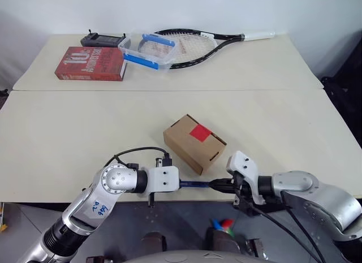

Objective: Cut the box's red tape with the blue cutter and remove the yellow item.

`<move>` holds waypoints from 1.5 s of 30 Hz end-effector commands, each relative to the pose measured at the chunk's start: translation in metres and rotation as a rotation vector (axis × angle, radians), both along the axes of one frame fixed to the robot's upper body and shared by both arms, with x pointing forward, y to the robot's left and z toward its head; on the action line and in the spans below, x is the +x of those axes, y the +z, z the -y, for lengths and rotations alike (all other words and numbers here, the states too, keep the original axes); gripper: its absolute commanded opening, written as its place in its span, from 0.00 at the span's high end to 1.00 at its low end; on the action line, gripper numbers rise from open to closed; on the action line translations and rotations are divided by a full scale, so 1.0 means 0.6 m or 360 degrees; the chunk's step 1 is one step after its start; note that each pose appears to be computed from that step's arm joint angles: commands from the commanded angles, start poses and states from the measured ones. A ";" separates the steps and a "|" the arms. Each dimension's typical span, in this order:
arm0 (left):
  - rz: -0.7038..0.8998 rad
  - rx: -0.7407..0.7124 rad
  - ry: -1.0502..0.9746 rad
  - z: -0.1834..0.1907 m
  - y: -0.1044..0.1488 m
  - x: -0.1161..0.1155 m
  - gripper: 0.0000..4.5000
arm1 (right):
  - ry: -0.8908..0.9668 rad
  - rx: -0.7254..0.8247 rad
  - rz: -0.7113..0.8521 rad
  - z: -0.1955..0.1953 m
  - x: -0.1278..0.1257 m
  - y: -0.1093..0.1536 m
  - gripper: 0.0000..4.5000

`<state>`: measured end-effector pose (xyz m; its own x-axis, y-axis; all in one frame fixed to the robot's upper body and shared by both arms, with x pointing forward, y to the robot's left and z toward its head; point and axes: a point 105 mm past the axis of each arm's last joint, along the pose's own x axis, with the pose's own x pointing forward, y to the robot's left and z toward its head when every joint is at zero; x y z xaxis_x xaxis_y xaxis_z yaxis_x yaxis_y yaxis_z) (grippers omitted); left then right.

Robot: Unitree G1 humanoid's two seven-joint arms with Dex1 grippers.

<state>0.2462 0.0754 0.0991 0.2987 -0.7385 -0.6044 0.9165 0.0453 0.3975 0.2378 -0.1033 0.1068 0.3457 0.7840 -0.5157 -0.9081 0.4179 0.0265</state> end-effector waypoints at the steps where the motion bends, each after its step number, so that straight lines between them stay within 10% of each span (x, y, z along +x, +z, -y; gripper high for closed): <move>1: -0.0064 0.0050 0.0020 0.000 -0.020 -0.006 0.91 | 0.0044 0.0007 0.0016 -0.014 0.007 -0.004 0.99; 22: -0.0077 0.0033 0.0049 0.012 -0.012 -0.002 0.91 | 0.0238 0.0137 0.0026 -0.101 0.001 -0.021 0.99; 29: 0.0334 -0.0119 -0.0118 -0.005 0.022 0.001 0.91 | 0.0008 0.0494 -0.0047 -0.057 0.000 0.047 0.99; 45: 0.0937 -0.0503 -0.0394 -0.022 0.099 -0.019 0.91 | -0.0370 0.0870 -0.0677 -0.006 -0.058 0.131 0.00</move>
<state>0.2373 0.0941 0.1509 0.3226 -0.9304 -0.1743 0.5874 0.0523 0.8076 0.2032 -0.1063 0.1762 0.3862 0.8910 -0.2386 -0.6656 0.4483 0.5966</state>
